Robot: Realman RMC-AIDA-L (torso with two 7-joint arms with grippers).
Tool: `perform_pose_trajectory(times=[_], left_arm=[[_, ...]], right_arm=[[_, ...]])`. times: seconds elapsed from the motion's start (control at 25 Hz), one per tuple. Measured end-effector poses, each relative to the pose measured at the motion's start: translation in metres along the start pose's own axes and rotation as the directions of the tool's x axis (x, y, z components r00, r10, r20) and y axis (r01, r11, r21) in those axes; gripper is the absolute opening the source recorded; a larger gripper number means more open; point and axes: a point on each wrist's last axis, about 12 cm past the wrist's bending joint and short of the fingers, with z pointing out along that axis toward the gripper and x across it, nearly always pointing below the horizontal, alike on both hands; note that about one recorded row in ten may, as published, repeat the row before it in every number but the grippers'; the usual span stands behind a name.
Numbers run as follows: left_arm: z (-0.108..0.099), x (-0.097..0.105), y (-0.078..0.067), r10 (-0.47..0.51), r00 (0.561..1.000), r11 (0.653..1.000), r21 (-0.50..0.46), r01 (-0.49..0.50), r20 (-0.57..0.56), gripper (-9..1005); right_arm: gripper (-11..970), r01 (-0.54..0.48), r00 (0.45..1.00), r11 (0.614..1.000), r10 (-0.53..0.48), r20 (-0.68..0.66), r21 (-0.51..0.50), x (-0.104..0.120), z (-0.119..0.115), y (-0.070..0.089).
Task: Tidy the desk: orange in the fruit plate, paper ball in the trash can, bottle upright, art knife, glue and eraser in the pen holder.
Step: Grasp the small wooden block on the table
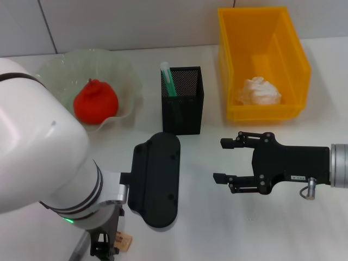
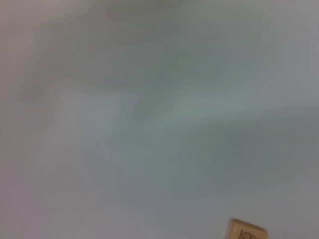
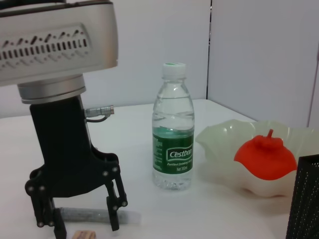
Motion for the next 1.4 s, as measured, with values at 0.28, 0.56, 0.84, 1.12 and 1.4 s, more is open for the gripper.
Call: perform_pose_trajectory(times=[0.28, 0.56, 0.84, 1.12, 1.4], left_arm=[[0.0003, -0.0011, 0.0002, 0.002, 1.0, 1.0, 0.001, -0.002, -0.006, 687], [0.0018, -0.002, -0.0015, 0.009, 1.0, 1.0, 0.008, -0.009, -0.007, 683], [0.0038, -0.0033, -0.0031, 0.01, 1.0, 1.0, 0.013, -0.01, -0.013, 680], [0.0059, -0.0035, -0.0011, 0.01, 1.0, 1.0, 0.019, -0.01, -0.027, 676], [0.0043, -0.0048, -0.0001, 0.018, 0.999, 1.0, 0.02, -0.017, -0.031, 665]], right_arm=[[762, 0.002, 1.0, 1.0, -0.002, -0.002, 0.004, -0.0005, 0.001, -0.0014], [762, 0.003, 1.0, 1.0, -0.003, -0.002, 0.004, -0.0007, 0.0012, -0.0016], [763, 0.003, 1.0, 1.0, -0.003, -0.002, 0.003, -0.0008, 0.0012, -0.0015], [763, 0.0, 1.0, 1.0, 0.0, -0.001, 0.001, 0.0, 0.0004, -0.0003], [763, -0.006, 1.0, 1.0, 0.006, 0.0, 0.0, 0.0014, -0.0003, 0.0012]])
